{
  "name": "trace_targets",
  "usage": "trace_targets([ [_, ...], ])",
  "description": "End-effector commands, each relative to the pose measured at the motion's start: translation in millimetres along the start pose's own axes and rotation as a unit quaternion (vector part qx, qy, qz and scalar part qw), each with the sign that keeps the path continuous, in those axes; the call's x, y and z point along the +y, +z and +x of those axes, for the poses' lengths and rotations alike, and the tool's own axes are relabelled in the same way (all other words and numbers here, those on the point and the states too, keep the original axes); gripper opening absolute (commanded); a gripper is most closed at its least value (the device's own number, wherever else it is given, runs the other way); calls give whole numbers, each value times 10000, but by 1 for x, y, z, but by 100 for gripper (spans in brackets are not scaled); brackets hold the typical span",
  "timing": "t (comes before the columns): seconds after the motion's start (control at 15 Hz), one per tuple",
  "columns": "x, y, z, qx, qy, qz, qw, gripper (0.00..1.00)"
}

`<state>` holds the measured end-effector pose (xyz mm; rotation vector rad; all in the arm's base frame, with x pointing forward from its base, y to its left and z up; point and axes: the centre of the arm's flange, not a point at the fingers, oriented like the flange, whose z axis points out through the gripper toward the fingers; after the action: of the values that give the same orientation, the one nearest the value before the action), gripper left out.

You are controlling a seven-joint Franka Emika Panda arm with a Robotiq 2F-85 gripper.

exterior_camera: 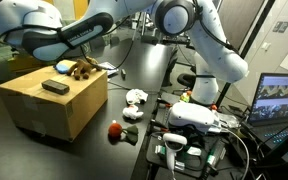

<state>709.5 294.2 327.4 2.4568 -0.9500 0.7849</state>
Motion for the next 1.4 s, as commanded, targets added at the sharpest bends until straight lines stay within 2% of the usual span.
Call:
trace_targets([
  [0.0, -25, -11, -10, 457, 17, -374, 9983, 100],
  [0.2, -31, -2, 7, -259, -674, -251, 9971, 100],
  [0.27, 0, 29, 11, -435, -901, -43, 9950, 100],
  [0.4, 25, 29, 17, -695, -1219, 267, 9897, 100],
  [0.6, 34, 42, 22, -996, -1771, 596, 9773, 100],
  [0.8, 38, 41, 18, -1305, -2411, 788, 9584, 100],
  [0.93, 39, 37, 14, -1502, -2850, 943, 9420, 100],
  [1.0, 38, 25, -4, -1386, -3124, 844, 9360, 100],
  [1.13, 67, 12, -7, -1423, -3485, 952, 9215, 100],
  [1.27, 99, -1, -13, -1363, -3811, 885, 9101, 100],
  [1.33, 108, -7, -8, -1479, -3970, 1032, 8999, 100],
])
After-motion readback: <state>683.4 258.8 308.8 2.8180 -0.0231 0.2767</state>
